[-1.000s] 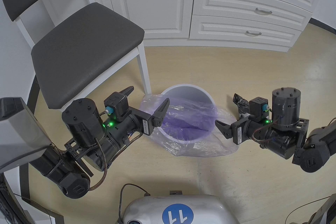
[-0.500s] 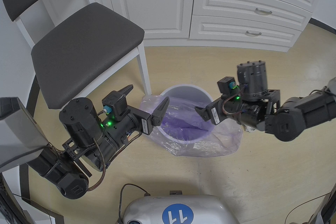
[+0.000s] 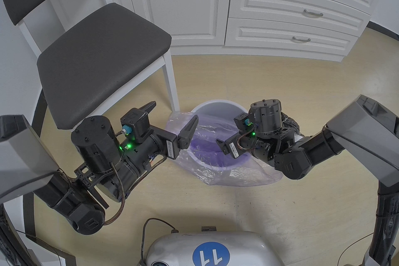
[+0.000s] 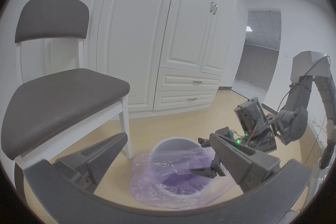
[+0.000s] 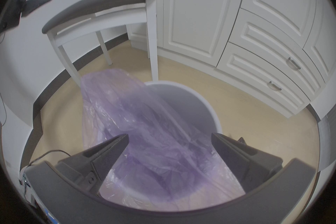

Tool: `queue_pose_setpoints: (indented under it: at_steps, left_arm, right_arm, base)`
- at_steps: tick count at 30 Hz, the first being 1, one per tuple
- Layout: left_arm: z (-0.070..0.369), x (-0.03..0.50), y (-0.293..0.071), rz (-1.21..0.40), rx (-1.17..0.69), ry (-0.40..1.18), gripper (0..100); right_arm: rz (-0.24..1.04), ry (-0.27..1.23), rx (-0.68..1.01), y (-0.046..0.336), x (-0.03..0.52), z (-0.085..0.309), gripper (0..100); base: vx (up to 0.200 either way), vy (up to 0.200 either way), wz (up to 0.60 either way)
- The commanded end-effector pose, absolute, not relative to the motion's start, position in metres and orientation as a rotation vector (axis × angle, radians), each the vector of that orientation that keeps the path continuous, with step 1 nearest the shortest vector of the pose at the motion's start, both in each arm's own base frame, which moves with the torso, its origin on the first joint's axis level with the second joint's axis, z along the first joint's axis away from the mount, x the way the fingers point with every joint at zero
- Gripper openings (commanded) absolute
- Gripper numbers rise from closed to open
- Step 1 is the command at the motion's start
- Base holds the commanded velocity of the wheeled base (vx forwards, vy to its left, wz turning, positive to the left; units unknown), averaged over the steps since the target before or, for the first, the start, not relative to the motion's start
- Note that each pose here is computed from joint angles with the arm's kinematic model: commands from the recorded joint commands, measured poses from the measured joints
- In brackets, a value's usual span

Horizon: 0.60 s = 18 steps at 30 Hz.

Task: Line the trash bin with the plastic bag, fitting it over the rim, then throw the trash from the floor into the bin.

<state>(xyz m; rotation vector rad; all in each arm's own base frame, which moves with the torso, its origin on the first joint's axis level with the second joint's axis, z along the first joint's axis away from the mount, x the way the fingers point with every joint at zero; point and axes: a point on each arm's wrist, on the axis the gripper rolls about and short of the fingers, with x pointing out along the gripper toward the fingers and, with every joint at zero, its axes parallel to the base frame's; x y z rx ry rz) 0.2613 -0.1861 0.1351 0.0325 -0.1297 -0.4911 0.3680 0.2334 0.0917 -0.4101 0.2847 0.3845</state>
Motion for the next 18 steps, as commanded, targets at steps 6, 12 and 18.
queue_pose_setpoints:
  at_steps: [6, 12, 18]
  left_arm:
    - [0.138, 0.263, -0.183, -0.479, 0.028, -0.141, 100]
    - [0.139, 0.264, -0.181, -0.473, 0.028, -0.144, 100]
    - [0.140, 0.264, -0.181, -0.473, 0.025, -0.147, 100]
  right_arm:
    - [0.373, 0.316, -0.408, 0.243, 0.386, 0.059, 100]
    - [0.347, 0.303, -0.332, 0.247, 0.400, 0.054, 100]
    - [0.325, 0.252, -0.288, 0.242, 0.404, 0.066, 0]
  base:
    - [0.000, 0.000, 0.00]
    - [0.000, 0.000, 0.00]
    - [0.000, 0.000, 0.00]
